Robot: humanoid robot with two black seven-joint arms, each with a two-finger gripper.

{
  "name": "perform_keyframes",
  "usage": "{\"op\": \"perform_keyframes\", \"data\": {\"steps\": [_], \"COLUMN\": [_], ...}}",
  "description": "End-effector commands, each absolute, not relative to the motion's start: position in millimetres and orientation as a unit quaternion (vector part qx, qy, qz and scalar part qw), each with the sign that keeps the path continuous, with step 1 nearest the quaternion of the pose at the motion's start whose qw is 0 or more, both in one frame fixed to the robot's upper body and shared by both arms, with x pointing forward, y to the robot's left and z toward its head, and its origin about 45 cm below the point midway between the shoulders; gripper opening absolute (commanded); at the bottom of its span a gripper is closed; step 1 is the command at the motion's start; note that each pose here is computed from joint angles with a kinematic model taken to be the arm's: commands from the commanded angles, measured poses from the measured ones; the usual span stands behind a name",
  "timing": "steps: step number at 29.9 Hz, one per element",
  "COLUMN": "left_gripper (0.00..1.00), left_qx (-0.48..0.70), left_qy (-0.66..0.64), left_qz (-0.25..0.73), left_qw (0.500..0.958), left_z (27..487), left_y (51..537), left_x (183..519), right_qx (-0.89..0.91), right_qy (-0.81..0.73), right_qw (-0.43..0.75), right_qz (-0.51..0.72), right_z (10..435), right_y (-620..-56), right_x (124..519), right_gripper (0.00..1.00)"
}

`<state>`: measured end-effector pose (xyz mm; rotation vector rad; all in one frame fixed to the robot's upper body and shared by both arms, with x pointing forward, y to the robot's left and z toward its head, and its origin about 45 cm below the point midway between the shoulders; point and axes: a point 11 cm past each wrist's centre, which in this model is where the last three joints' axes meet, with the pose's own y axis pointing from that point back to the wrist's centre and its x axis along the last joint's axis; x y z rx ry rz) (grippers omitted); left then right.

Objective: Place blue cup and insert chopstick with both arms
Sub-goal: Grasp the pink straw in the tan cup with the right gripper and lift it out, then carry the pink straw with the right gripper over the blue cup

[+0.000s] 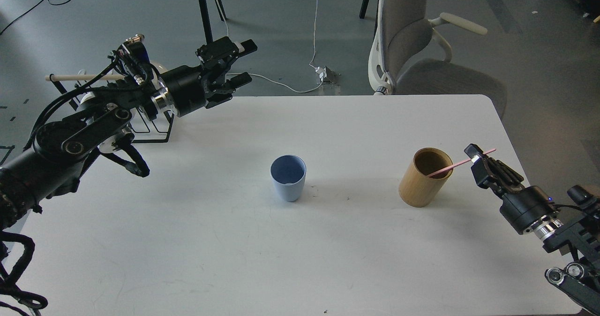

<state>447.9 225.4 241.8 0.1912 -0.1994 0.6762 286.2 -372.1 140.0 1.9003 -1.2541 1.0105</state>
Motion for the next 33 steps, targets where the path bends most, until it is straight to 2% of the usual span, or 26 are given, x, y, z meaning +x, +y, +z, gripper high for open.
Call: {"op": "perform_keyframes", "data": {"steps": [1,10,14,18,21,25,29,33], "left_gripper": [0.98,0.99,0.98,0.99,0.98,0.98,0.99,0.98], "left_qx": [0.093,0.081,0.074,0.080,0.087,0.090,0.093,0.093], "left_qy": [-0.097,-0.084,-0.077,-0.071,-0.060,-0.052,-0.046,-0.045], "left_qz": [0.331,0.338,0.345,0.356,0.364,0.366,0.368,0.369], "left_qw": [0.934,0.934,0.933,0.928,0.925,0.925,0.924,0.923], "left_z": [242,239,240,235,223,216,210,209], "left_y": [225,224,226,235,243,246,248,248], "left_x": [448,448,449,450,446,442,440,440], "right_qx": [0.720,0.703,0.715,0.708,0.728,0.756,0.767,0.747], "right_qy": [-0.477,-0.478,-0.486,-0.488,-0.464,-0.382,-0.291,-0.250], "right_qw": [0.311,0.267,0.221,0.154,0.110,0.146,0.170,0.185], "right_qz": [0.397,0.455,0.451,0.487,0.493,0.511,0.546,0.587], "right_z": [153,264,306,340,333,295,277,285], "right_y": [-372,-391,-374,-346,-302,-259,-214,-198], "right_x": [291,292,289,310,331,359,377,394], "right_gripper": [0.00,0.00,0.00,0.00,0.00,0.00,0.00,0.00]}}
